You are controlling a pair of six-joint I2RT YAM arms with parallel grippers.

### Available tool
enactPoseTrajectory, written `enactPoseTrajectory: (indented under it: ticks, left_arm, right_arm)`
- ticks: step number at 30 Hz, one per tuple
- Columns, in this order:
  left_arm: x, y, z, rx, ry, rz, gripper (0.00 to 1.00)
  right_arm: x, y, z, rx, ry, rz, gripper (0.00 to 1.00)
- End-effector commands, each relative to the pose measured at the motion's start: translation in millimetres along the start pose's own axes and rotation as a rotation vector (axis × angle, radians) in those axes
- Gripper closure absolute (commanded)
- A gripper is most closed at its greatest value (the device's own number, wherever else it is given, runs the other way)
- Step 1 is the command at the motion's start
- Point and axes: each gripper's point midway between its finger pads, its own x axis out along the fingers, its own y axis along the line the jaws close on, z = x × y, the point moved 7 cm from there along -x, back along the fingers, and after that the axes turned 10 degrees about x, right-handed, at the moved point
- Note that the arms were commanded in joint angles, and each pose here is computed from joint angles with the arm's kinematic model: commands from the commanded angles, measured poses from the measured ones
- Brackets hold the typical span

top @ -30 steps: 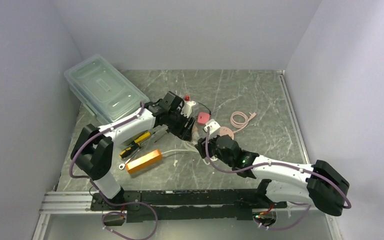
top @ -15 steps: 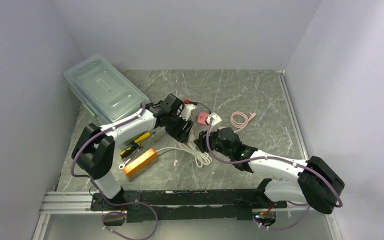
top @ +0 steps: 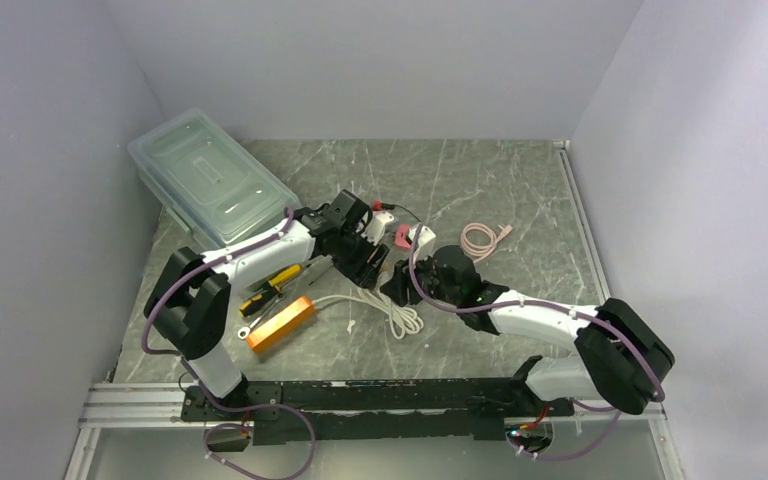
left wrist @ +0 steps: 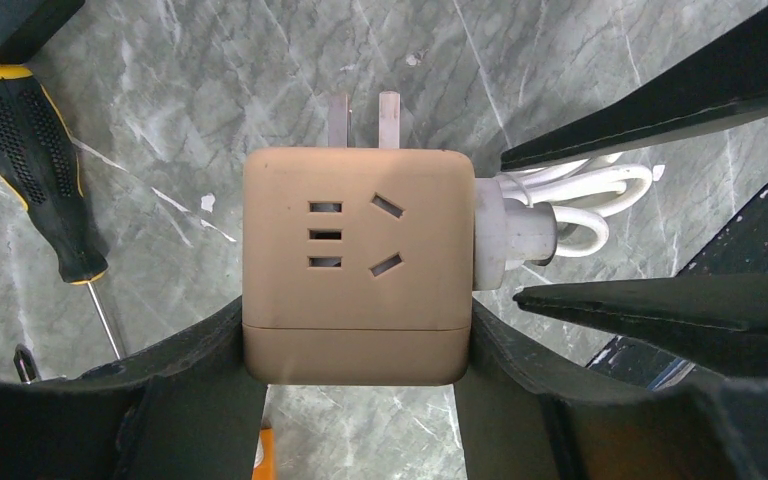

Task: Pull the plug off the socket
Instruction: Remove the plug from the socket.

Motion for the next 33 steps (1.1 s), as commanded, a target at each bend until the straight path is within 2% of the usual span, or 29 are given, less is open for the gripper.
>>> enactPoseTrajectory:
  ticks: [1, 7, 12, 14, 18, 23, 28, 33]
  left_arm:
    - [-6, -6, 17, 0.034, -0.069, -0.030, 1.00]
    - [-7, -9, 18, 0.041, -0.077, -0.040, 1.00]
    - [-9, -14, 19, 0.097, -0.102, -0.090, 1.00]
    - [-10, -14, 19, 0.098, -0.105, -0.090, 1.00]
    - [-12, -19, 21, 0.107, -0.124, -0.131, 1.00]
    - [-15, -22, 22, 0.123, -0.140, -0.167, 1.00]
    - [-22, -19, 23, 0.123, -0.152, -0.190, 1.00]
    - [-24, -19, 23, 0.126, -0.161, -0.213, 1.00]
  right_arm:
    - [8, 12, 23, 0.012, -0.057, 0.055, 0.54]
    - [13, 3, 24, 0.035, -0.065, -0.027, 0.71]
    - [12, -14, 25, 0.057, -0.091, -0.176, 0.90]
    - [9, -24, 25, 0.053, -0.113, -0.238, 1.00]
    - [0, -35, 28, 0.048, -0.134, -0.252, 1.00]
    - [-5, -38, 29, 0.041, -0.105, -0.113, 1.00]
    - [-10, -43, 30, 0.103, -0.076, 0.058, 1.00]
    - [-9, -41, 31, 0.099, -0.068, 0.100, 1.00]
